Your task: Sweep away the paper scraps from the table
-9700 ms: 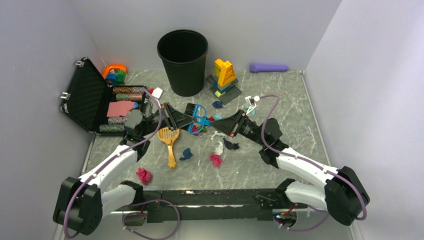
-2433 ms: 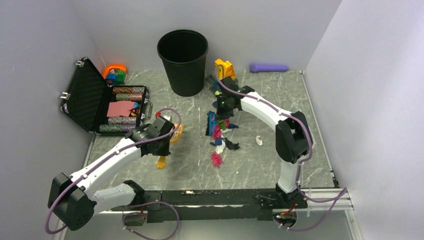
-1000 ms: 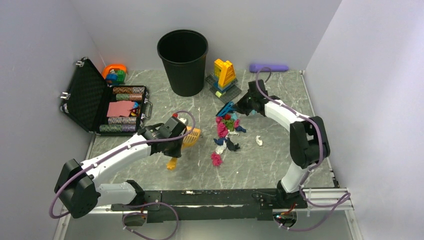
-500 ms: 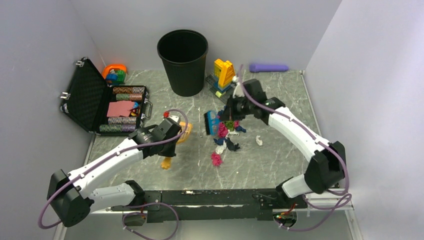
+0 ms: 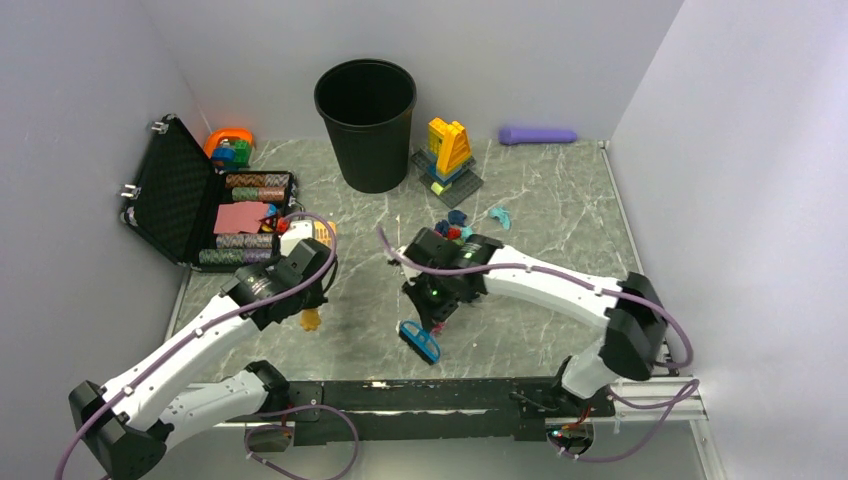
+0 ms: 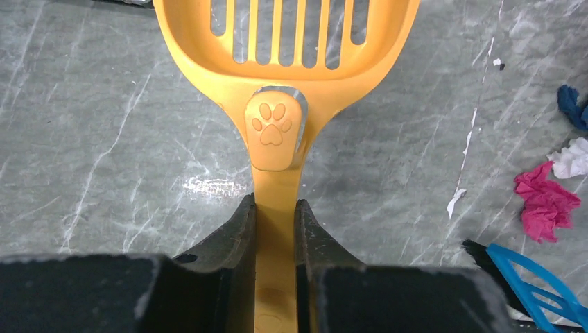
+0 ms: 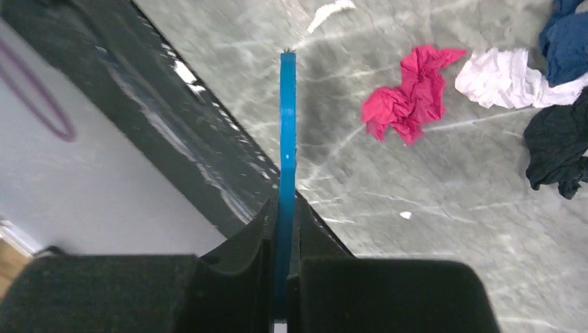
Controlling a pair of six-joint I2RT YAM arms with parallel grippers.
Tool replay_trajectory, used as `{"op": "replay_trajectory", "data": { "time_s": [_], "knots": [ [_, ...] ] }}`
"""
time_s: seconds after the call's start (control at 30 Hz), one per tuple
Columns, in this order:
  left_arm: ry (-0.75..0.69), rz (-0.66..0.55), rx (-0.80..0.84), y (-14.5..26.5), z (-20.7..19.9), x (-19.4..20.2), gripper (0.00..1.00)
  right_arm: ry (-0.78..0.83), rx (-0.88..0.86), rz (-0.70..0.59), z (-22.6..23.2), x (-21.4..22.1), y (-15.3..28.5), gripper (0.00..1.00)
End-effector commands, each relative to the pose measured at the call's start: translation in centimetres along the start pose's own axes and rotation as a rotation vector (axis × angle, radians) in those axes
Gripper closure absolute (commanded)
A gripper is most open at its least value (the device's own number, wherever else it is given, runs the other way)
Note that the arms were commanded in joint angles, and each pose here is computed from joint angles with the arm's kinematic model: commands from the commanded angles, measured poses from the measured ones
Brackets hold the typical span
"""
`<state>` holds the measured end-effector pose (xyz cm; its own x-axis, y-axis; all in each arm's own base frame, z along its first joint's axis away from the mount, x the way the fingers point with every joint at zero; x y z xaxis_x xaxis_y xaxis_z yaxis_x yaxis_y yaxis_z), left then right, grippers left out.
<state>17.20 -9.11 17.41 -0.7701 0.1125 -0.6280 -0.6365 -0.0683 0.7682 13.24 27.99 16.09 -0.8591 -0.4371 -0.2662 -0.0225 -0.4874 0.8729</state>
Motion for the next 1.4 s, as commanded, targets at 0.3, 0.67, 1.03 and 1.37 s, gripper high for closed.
{"op": "replay_trajectory", "data": {
  "time_s": [0.3,0.67,1.03,1.37],
  "knots": [
    [0.008,-0.025,0.013,-0.1,0.0,-0.6,1.0,0.166,0.791,-0.134,-7.6,-5.5,1.9,1.0],
    [-0.038,-0.004,0.1,-0.6,-1.7,-0.5,1.0,0.105,0.669,-0.417,-4.4,-9.5,8.4,1.0],
    [-0.301,0.023,0.498,-1.4,-10.8,1.0,1.0,-0.319,0.862,-0.44,-14.4,-8.9,11.1,1.0],
    [-0.568,0.182,0.456,-0.2,-12.1,3.9,1.0,-0.456,0.921,-0.391,-17.5,-7.2,9.1,1.0]
  ]
}}
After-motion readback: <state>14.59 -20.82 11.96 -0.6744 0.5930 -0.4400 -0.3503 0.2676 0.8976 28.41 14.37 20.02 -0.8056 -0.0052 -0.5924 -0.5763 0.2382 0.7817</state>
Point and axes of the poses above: each gripper's point midway between its finger pads, its own y axis back along the fingers, its own z axis along the line the jaws close on, x = y × z, the point moved 3 cm from there along y, back along the fingers, and after that the axes turned 14 degrees about -y, right-handed, at the moved point
